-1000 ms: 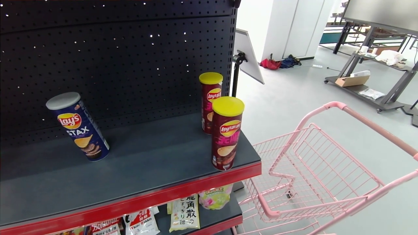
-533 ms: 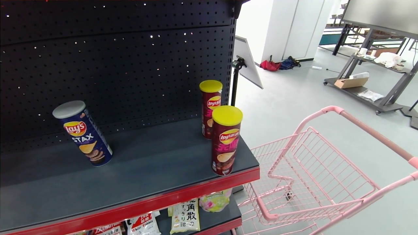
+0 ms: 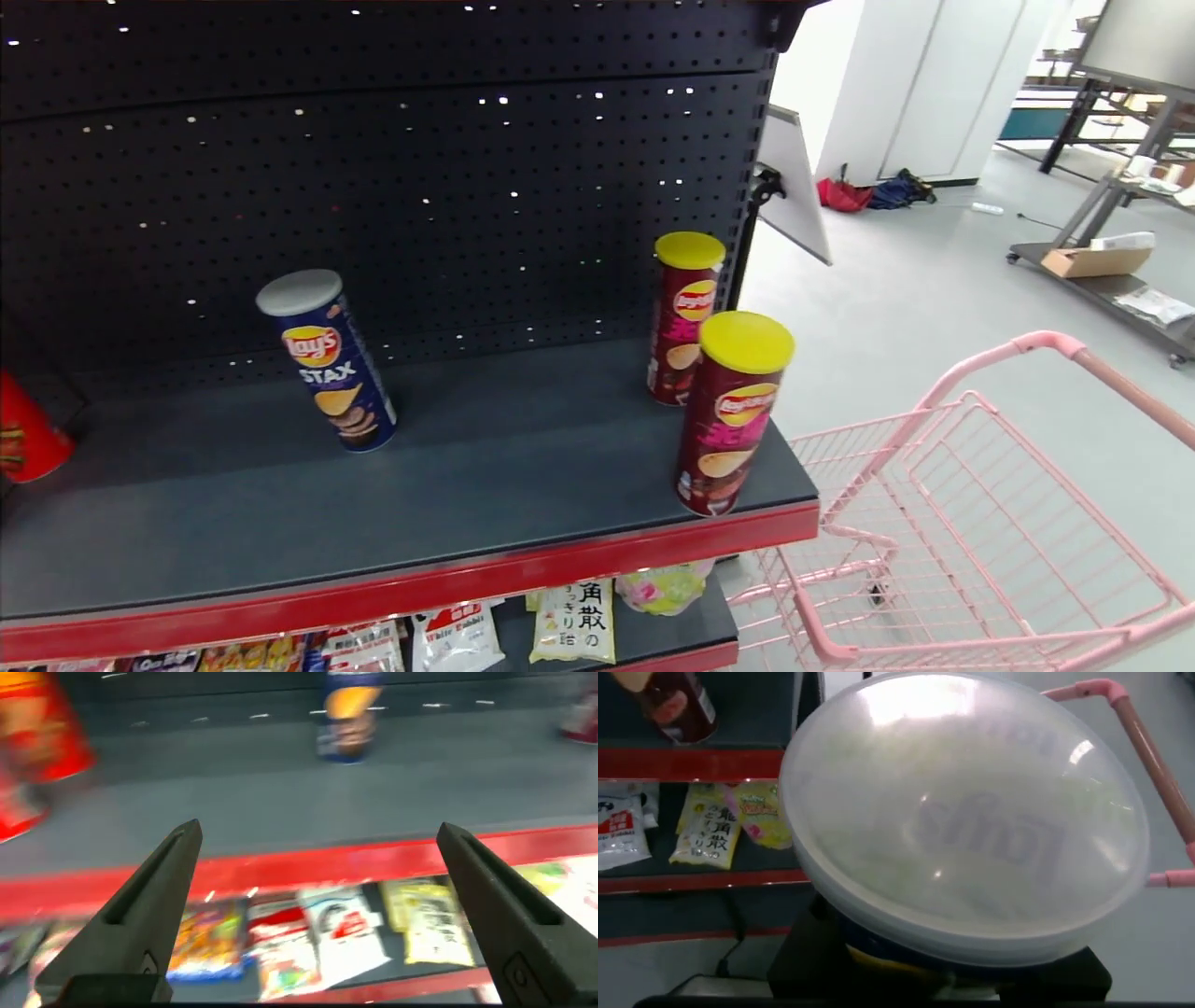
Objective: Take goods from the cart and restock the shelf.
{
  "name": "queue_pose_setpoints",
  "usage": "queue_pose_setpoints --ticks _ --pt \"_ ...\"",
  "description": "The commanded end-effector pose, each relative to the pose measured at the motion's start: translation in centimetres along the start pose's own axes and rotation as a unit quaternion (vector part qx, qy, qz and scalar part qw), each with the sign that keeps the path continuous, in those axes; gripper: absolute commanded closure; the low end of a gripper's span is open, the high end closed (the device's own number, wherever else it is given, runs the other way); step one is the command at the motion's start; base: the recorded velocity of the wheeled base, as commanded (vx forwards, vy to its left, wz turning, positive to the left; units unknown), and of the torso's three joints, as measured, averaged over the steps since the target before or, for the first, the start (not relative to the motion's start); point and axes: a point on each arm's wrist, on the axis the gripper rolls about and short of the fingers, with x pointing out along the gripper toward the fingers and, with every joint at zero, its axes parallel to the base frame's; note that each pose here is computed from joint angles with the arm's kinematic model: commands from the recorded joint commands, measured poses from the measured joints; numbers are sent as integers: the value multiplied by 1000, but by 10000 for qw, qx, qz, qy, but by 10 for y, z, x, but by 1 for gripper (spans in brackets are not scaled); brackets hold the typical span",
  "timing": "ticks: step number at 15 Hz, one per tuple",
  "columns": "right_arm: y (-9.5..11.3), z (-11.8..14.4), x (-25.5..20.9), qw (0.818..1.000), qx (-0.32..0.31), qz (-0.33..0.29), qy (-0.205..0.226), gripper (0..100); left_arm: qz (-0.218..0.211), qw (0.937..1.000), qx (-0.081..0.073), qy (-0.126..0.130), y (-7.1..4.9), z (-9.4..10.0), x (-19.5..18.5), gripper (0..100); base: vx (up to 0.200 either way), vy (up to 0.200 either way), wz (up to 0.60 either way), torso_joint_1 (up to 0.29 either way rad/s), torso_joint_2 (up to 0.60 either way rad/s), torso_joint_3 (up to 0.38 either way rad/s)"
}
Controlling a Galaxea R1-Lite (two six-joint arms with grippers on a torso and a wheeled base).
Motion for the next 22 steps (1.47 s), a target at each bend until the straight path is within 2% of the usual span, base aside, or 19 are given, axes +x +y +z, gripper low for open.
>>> queue_pose_setpoints --ticks 1,5,10,14,22 --pt "0 -2 0 10000 -6 7 13 100 5 10000 -1 1 0 0 0 0 0 0 600 17 2 2" --pt "1 -9 -4 9999 8 -67 -76 100 5 10000 -1 1 0 0 0 0 0 0 150 -3 3 1" --pt "3 -29 -14 9990 185 -11 -402 100 5 10000 -1 1 0 0 0 0 0 0 0 0 0 0" --pt "6 -45 -15 9989 187 0 -434 100 -3 10000 7 1 0 0 0 0 0 0 0 0 0 0" --pt "7 -50 -12 9992 182 17 -367 100 -3 10000 15 1 0 0 0 0 0 200 0 -1 4 1"
